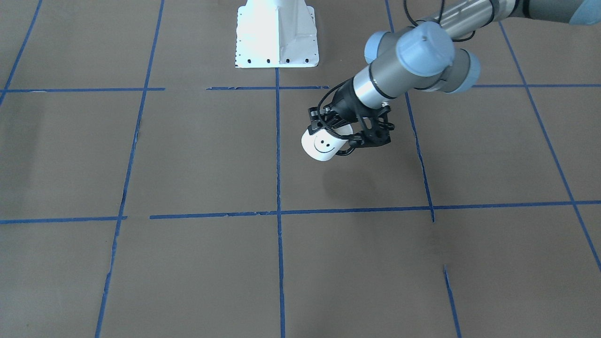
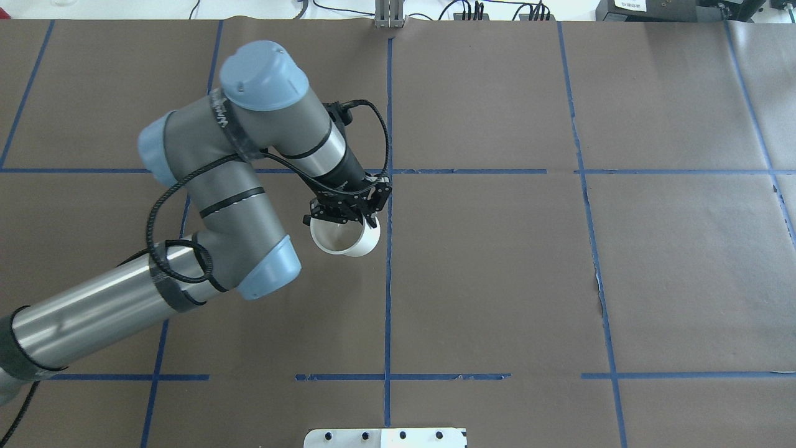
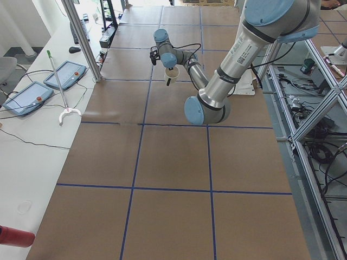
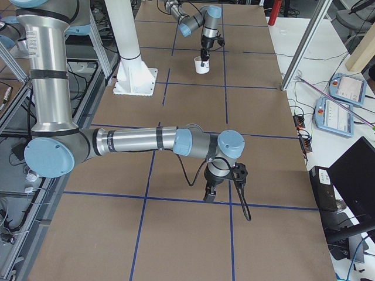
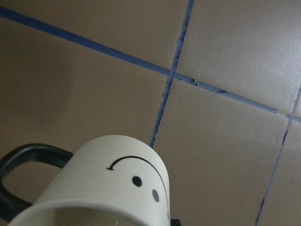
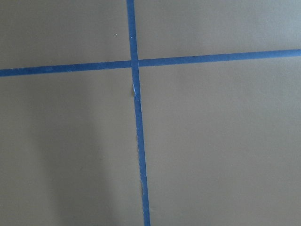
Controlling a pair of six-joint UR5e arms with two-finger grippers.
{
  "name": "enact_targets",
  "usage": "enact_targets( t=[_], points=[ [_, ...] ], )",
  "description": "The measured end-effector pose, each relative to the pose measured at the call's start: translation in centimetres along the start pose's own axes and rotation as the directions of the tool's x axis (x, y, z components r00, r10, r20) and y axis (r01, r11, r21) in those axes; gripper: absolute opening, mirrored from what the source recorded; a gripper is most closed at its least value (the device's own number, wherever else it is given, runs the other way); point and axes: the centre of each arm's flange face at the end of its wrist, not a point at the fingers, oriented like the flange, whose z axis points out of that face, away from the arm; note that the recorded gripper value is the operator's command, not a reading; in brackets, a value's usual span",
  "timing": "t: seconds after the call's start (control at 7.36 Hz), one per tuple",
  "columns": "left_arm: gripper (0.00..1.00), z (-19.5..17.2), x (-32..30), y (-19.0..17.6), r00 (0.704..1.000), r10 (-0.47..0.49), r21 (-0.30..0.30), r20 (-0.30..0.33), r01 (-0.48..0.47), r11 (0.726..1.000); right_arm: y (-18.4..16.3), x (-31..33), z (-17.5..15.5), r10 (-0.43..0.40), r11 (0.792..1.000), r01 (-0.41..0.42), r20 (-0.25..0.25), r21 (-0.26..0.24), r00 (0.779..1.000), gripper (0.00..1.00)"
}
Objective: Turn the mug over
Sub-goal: 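Carry the mug toward the table centre, rotating it opening-up with the left gripper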
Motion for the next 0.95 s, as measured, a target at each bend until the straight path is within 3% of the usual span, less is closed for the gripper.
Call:
enact_targets(
  t=[0.27,0.41,0.54,0.68,0.81,0.95],
  points=[
    [0.0,4.6,3.5,0.4,0.996,0.017,-0.04,0.089,-0.014,0.999,0.0,0.0,0.0,0.0,1.0,0.0,0.0,0.0,1.0,1.0],
    [0.23,6.1,4.1,0.9,0.993,0.027,-0.048,0.112,-0.022,0.999,0.0,0.0,0.0,0.0,1.0,0.0,0.0,0.0,1.0,1.0],
    [0.61,7.1,4.5,1.4,0.991,0.034,-0.042,0.126,-0.029,0.999,0.0,0.0,0.0,0.0,1.0,0.0,0.0,0.0,1.0,1.0],
    [0.89,7.9,4.6,1.7,0.99,0.038,-0.024,0.138,-0.035,0.999,0.0,0.0,0.0,0.0,1.0,0.0,0.0,0.0,1.0,1.0],
    [0.99,8.1,4.8,2.0,0.989,0.043,0.001,0.143,-0.043,0.999,0.0,0.0,0.0,0.0,1.0,0.0,0.0,0.0,1.0,1.0],
    [1.0,7.6,5.2,2.4,0.989,0.05,0.021,0.137,-0.054,0.998,0.0,0.0,0.0,0.0,1.0,0.0,0.0,0.0,1.0,1.0]
  ],
)
